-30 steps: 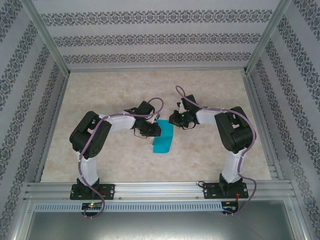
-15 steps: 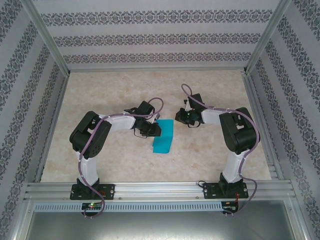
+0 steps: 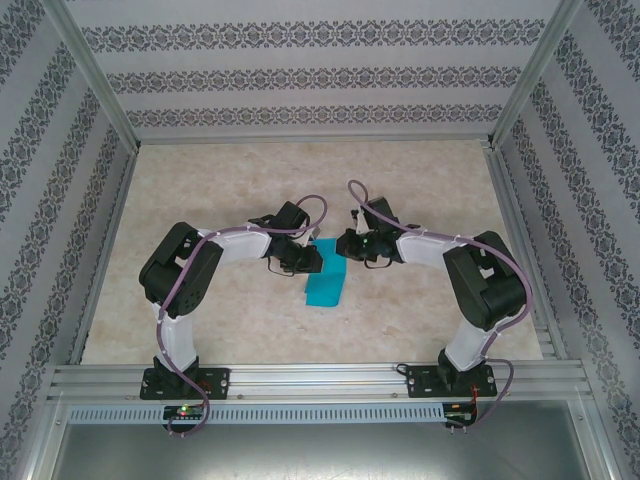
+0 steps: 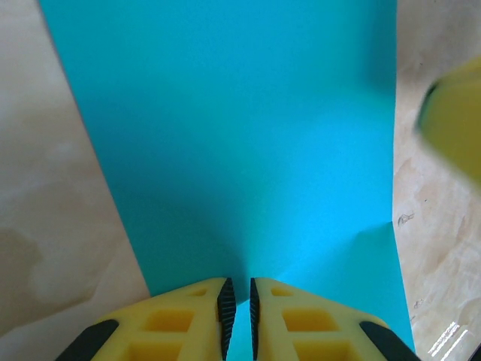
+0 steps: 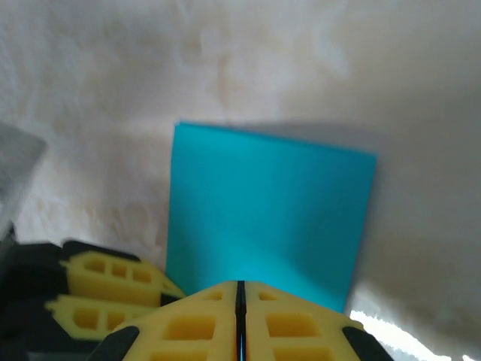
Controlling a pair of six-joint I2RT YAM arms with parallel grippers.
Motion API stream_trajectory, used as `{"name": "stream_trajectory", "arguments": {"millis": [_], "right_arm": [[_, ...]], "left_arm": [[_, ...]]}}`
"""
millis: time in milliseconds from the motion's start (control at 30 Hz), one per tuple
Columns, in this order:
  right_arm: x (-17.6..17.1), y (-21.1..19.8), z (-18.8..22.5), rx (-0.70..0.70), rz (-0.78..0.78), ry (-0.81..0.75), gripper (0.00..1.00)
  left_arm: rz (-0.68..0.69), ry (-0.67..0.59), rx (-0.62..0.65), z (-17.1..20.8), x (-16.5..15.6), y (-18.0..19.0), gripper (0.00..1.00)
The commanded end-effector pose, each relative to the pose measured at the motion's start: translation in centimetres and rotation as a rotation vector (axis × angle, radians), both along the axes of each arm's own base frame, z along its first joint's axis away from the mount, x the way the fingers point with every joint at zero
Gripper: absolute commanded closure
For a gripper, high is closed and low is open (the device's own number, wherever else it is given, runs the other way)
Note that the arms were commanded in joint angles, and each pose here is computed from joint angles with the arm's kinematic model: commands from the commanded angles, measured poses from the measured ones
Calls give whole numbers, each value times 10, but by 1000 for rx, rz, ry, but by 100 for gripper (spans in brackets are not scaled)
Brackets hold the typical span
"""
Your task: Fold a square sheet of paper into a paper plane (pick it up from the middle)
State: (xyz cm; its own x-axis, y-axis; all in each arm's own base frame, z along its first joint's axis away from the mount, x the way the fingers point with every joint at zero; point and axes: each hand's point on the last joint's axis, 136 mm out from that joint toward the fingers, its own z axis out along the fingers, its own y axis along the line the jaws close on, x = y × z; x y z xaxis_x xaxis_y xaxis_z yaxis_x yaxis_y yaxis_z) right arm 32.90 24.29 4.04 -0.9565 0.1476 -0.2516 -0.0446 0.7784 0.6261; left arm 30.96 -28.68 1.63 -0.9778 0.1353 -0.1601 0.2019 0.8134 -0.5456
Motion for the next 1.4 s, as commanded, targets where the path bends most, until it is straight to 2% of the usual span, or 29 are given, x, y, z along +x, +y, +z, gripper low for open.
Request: {"name": "stream_trajectory", "arguments": {"millis": [0, 267, 667, 800, 1067, 1367], "right_arm": [[-18, 2, -11, 7, 8, 57, 91], [-39, 5, -25, -2, 43, 108, 91], [-59, -20, -37, -124, 71, 133, 91], [-66, -27, -36, -120, 62, 144, 91], [-49, 5, -1, 16, 66, 78, 91], [-48, 29, -17, 31, 131, 122, 91]], "left_arm": [[-8, 172, 245, -52, -45, 44, 79], [-5, 172, 242, -51, -44, 43, 79], [-12, 190, 257, -54, -49, 47, 79], [-20, 193, 261, -54, -50, 47, 79], [-20, 191, 258, -51, -49, 47, 79], [-23, 192, 263, -50, -51, 47, 79]]}}
